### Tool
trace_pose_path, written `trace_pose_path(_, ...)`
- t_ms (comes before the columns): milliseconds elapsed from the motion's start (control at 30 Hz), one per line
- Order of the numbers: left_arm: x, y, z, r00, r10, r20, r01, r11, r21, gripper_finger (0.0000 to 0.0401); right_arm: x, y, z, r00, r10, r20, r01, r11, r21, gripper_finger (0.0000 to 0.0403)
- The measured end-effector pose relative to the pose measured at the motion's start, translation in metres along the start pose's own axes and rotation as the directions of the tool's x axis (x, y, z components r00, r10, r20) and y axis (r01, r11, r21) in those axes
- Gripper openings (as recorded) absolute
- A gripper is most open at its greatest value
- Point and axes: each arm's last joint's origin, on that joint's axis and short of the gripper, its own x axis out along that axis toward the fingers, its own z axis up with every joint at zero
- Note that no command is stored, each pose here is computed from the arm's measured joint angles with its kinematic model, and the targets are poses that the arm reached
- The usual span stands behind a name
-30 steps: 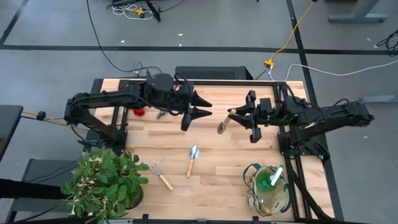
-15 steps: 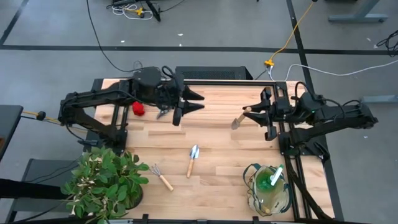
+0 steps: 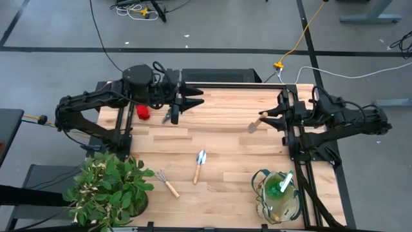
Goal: Pick & Place Garden tools in Gardening bag
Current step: Put the left brown trowel into the white gardening bag
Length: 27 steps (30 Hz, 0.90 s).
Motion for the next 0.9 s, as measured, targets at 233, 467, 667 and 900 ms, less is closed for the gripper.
trace_pose_path(233,-0.001,0.000,0.000,1.000,0.018,0.001,-0.018,1.000,0.000,0.0167,-0.008,-0.001,-0.001,1.000,-0.008,-0.025,0.008,1.000,-0.001,0.0071)
trace_pose_path(467,-0.001,0.002,-0.002,0.999,0.046,-0.019,-0.046,0.999,0.000,0.0167,-0.017,-0.001,-0.005,0.997,0.021,-0.075,-0.022,1.000,-0.003,0.0071)
trace_pose_path(667,-0.001,0.002,-0.003,0.998,0.053,-0.026,-0.053,0.999,-0.004,0.0167,-0.019,0.003,-0.005,0.986,0.155,-0.064,-0.155,0.988,0.007,0.0071)
trace_pose_path(900,-0.001,0.002,-0.003,0.998,0.053,-0.027,-0.053,0.999,-0.005,0.0167,-0.019,0.006,-0.005,0.971,0.231,-0.065,-0.229,0.973,0.030,0.0071)
